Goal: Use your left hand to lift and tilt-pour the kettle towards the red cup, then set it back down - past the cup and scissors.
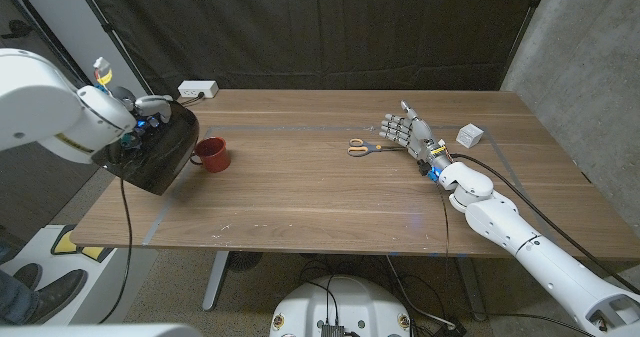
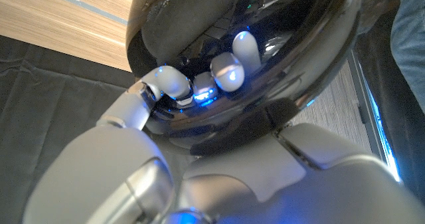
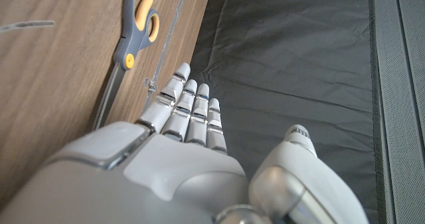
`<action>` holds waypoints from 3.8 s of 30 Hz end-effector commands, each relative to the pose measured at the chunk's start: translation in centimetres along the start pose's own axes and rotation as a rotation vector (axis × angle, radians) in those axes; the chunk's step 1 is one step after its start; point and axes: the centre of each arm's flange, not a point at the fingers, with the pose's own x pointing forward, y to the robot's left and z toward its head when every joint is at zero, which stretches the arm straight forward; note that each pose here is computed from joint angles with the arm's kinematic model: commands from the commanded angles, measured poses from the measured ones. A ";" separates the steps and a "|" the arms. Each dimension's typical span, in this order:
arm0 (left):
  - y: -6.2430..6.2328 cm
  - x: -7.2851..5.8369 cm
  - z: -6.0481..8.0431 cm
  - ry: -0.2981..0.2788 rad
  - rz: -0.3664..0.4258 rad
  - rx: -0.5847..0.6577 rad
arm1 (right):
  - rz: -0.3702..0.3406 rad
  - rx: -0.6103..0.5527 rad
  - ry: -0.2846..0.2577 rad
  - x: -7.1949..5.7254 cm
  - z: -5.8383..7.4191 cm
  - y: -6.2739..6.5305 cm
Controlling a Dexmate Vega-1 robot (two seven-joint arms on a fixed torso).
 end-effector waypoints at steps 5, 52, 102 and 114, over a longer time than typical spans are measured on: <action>1.1 0.6 0.5 0.025 -0.014 0.052 | -0.010 -0.006 0.009 0.0 0.1 0.3; 1.2 1.4 1.7 0.010 -0.074 0.142 | -0.013 -0.029 0.012 0.7 0.6 0.8; -0.1 -8.3 0.9 -0.252 0.105 0.026 | 0.005 -0.026 -0.005 1.1 0.9 0.3; -1.2 -9.7 0.8 -0.355 0.163 -0.055 | 0.002 -0.033 -0.009 0.8 1.0 0.4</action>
